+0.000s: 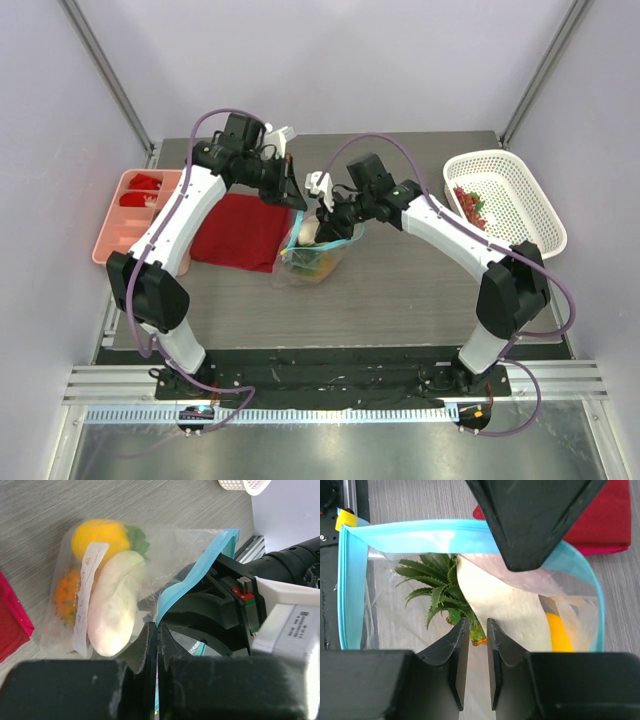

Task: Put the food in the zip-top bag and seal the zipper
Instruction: Place the fake vegetable in the zipper food storage bag, then pick up the fake vegetable from the bin.

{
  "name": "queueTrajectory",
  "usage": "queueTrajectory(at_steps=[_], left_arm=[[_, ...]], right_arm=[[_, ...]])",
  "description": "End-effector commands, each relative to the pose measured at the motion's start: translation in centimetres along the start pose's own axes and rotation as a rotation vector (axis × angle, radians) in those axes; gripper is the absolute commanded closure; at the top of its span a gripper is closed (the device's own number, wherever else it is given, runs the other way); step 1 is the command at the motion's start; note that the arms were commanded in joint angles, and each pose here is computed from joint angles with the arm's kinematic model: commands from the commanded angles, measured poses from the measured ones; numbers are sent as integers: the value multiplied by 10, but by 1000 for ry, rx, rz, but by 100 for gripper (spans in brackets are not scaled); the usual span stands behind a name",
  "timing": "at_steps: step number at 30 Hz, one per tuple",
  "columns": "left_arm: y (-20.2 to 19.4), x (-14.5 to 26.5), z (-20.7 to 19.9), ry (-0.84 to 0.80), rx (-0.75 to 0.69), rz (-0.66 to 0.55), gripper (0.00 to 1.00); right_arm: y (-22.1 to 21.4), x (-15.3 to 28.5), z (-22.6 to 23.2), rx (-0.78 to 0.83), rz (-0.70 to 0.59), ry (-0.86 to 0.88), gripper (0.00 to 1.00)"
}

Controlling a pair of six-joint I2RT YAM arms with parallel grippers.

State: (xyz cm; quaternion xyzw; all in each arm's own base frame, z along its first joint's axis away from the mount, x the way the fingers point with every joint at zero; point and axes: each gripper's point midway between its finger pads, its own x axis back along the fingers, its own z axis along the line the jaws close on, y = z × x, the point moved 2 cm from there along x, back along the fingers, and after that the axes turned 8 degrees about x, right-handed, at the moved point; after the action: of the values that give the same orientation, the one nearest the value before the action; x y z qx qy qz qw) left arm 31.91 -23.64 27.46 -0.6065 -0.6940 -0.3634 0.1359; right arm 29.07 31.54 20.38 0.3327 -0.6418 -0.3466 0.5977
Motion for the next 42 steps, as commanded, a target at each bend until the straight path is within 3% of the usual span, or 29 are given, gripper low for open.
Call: queueTrajectory(at_steps=[1, 7, 14, 18, 21, 23, 29, 34, 42], left_arm=[[5, 11, -7, -3, -47, -26, 98], [10, 12, -4, 16, -44, -43, 98], [10, 11, 0, 26, -42, -45, 98], [11, 9, -2, 9, -37, -48, 98], [12, 8, -3, 2, -34, -51, 98], [13, 9, -5, -1, -32, -54, 98], [17, 8, -9, -20, -25, -72, 98], [16, 6, -10, -34, -20, -58, 98], [14, 3, -10, -45, -11, -43, 97]], right_arm=[[-2, -1, -7, 43, 0, -43, 75], [-6, -2, -6, 51, 26, -44, 74], [84, 80, -20, 24, -171, -201, 24], [85, 142, -41, -24, -194, -351, 14], [53, 191, -73, -136, -127, -490, 12], [17, 211, -82, -225, -15, -539, 12], [-132, 310, -96, -488, 375, -745, 12], [-223, 357, -70, -525, 639, -611, 15], [-306, 375, -75, -473, 831, -475, 25]])
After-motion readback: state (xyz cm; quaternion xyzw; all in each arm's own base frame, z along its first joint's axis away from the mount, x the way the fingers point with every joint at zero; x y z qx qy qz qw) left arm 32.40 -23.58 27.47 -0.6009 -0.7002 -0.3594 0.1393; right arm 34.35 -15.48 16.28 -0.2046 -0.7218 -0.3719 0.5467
